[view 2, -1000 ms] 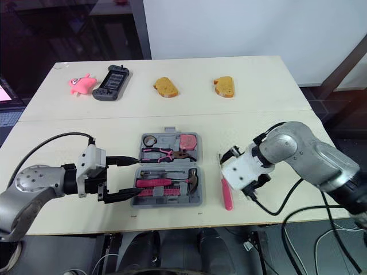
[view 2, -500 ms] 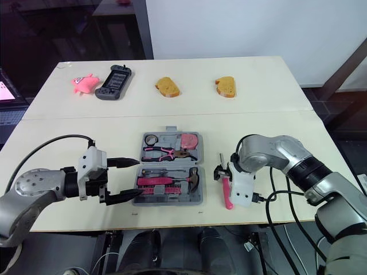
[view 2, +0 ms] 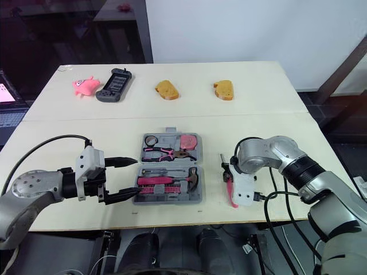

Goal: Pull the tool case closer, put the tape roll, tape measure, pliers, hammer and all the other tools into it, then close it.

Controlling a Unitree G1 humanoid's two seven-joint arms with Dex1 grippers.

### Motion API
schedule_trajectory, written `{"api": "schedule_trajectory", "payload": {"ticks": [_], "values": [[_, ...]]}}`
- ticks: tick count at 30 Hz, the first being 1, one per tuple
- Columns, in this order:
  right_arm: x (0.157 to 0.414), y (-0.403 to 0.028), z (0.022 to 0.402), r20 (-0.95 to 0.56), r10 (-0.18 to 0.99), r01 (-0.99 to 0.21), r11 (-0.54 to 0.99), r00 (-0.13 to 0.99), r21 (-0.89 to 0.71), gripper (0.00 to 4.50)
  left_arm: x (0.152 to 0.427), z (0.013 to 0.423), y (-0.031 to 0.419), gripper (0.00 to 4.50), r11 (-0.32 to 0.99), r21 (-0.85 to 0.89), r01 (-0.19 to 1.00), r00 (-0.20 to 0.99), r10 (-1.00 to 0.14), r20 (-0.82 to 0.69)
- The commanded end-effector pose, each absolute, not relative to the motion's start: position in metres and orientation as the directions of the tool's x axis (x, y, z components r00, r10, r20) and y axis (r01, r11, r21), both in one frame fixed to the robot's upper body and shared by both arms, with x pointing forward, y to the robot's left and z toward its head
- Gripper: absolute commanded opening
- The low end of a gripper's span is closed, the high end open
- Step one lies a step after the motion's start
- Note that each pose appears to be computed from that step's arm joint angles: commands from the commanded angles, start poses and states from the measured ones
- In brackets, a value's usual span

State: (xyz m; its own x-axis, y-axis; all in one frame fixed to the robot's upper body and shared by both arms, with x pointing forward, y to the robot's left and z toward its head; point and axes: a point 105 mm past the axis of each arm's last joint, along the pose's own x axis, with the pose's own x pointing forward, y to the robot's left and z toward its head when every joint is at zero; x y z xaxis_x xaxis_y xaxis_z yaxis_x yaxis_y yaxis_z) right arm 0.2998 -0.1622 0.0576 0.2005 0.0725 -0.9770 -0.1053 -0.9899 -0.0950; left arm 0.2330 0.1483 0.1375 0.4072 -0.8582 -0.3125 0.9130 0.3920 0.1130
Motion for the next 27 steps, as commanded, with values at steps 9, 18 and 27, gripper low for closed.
{"api": "schedule_trajectory", "payload": {"ticks": [9, 18, 27], "values": [[0.305, -0.136, 0.090, -0.931, 0.278, -0.191, -0.926, 0.238, -0.325, 0.39, 0.231, 0.142, 0.150, 4.50, 0.373, 0.145, 0.916, 0.400, -0.865, -0.302], [0.276, -0.163, 0.147, -0.924, 0.348, -0.928, -0.269, 0.157, -0.258, 0.39, 0.240, 0.152, 0.156, 4.50, 0.367, 0.251, 0.896, 0.417, -0.889, -0.190], [0.276, -0.144, 0.146, -0.856, 0.512, -0.803, 0.538, 0.070, 0.256, 0.39, 0.240, 0.135, 0.168, 4.50, 0.276, 0.203, 0.940, 0.316, -0.926, -0.205]]}}
